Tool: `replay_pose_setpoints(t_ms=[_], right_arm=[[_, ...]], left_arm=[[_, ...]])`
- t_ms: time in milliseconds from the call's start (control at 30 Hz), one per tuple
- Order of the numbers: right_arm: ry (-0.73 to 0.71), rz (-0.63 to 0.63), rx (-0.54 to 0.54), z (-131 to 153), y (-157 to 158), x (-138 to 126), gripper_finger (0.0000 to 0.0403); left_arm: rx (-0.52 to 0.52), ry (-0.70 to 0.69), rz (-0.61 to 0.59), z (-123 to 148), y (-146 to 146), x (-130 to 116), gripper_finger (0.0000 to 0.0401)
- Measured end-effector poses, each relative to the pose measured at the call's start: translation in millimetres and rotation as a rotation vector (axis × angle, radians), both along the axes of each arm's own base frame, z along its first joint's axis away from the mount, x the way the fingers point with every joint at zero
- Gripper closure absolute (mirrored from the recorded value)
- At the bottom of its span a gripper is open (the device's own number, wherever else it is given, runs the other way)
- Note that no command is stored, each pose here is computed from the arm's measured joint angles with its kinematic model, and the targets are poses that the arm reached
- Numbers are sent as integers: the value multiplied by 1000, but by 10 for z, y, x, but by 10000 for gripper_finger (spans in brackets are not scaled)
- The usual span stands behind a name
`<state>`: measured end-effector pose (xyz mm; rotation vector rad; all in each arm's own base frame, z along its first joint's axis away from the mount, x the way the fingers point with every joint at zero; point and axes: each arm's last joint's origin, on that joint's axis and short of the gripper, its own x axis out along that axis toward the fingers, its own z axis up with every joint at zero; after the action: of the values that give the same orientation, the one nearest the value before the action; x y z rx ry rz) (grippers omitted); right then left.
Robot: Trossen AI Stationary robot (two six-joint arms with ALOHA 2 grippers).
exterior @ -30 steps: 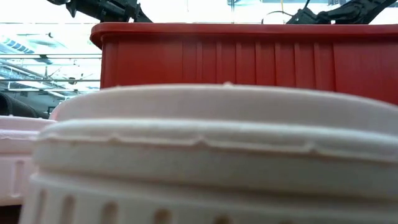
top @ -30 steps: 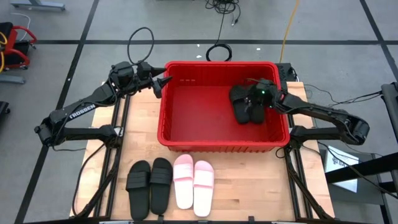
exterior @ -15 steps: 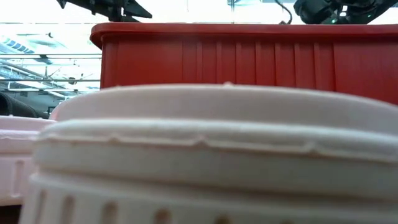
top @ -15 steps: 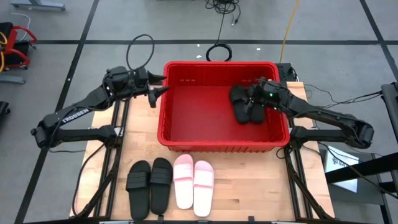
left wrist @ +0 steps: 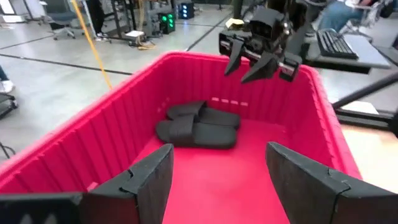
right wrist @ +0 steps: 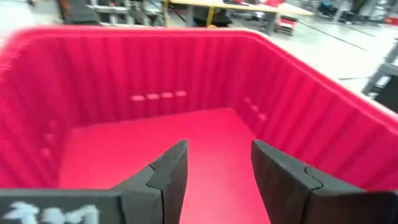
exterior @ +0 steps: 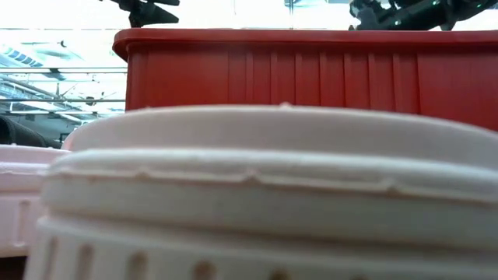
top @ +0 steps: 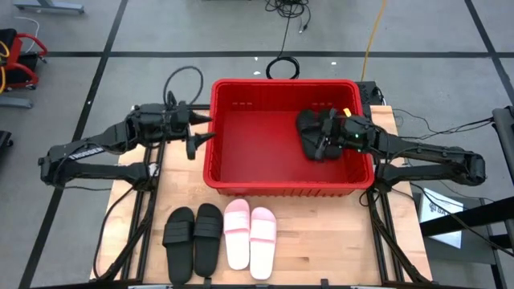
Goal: Pick and place slides into bin
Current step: Put the pink slide into the red bin
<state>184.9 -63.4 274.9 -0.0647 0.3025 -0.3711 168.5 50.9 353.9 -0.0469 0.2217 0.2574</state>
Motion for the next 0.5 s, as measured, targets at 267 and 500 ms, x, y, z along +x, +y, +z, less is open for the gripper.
replay_pose_setpoints(t_ms=[267,500], right_arm=[[-103,191,53,80,313,98,238],[-152,314,83,123,568,131,238]], left_arm=[[7,11,-86,-14,-312,84,146],[11,51,-136,-70,-646,137,146]])
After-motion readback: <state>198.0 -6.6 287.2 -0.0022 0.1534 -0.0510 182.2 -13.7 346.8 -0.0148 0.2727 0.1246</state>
